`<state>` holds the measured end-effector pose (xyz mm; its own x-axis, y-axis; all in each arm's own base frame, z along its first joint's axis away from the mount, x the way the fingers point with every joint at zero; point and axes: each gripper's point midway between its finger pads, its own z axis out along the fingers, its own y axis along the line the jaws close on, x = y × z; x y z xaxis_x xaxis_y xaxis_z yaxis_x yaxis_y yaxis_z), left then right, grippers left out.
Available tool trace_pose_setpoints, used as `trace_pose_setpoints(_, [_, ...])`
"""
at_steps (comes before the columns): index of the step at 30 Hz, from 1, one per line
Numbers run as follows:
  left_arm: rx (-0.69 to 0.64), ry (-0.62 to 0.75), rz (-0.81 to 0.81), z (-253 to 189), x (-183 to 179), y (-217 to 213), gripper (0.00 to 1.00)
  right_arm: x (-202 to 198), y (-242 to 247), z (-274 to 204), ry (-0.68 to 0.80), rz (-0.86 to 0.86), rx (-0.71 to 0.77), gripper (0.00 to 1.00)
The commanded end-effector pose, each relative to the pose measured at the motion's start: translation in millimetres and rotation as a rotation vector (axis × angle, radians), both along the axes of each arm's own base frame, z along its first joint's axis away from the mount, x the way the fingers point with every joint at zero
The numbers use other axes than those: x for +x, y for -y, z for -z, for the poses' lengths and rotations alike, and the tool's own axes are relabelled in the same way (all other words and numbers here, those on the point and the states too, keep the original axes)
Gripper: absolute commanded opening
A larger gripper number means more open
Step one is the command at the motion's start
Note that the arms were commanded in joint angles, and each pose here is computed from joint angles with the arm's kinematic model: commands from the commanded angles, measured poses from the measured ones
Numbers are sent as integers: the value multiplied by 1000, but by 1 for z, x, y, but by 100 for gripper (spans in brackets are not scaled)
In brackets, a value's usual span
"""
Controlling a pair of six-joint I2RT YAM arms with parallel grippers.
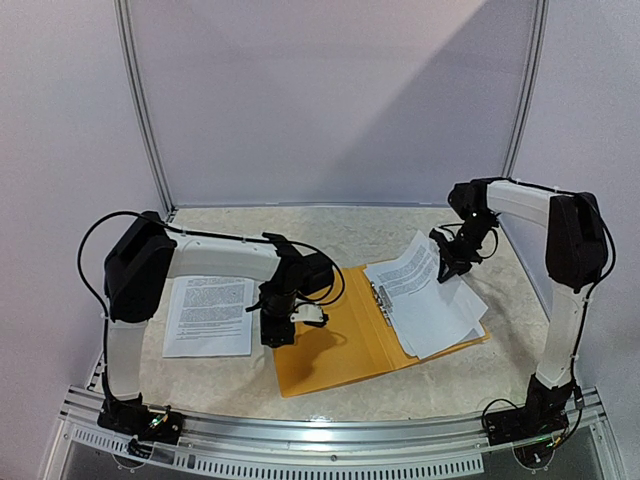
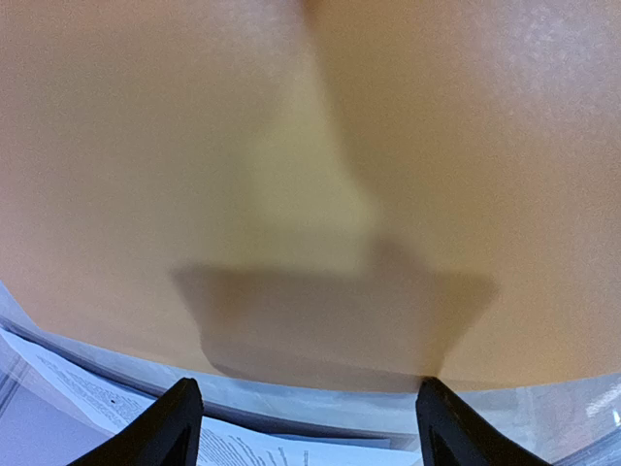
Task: Put the files into the folder
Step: Place the file in the spring clip on the folder.
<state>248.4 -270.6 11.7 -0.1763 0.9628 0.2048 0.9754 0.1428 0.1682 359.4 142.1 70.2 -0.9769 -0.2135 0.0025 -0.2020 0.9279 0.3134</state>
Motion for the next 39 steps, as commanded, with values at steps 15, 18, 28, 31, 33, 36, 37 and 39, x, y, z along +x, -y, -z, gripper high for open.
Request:
trace_pose_setpoints(15, [68, -93, 36, 45, -27, -2, 79, 10, 2, 7, 13, 103, 180, 0])
trace_pose_setpoints(18, [70, -93, 39, 45, -27, -2, 79, 6, 0, 11, -1, 98, 189, 0])
trace_pose_setpoints(28, [70, -92, 41, 45, -27, -2, 79, -13, -6, 15, -47, 37, 244, 0])
trace_pose_setpoints(31, [73, -95, 41, 46, -28, -2, 79, -13, -6, 14, -45, 28, 241, 0])
trace_pose_setpoints(33, [72, -94, 42, 46, -28, -2, 78, -11, -4, 14, -39, 26, 232, 1])
trace_pose_setpoints(36, [73, -99, 41, 46, -29, -2, 79, -8, -1, 14, -32, 29, 207, 15])
trace_pose_setpoints(37, [73, -100, 42, 46, -29, -2, 79, -8, 0, 14, -33, 29, 199, 22])
trace_pose_setpoints(39, [73, -102, 43, 46, -29, -1, 79, -8, 3, 15, -35, 30, 177, 35])
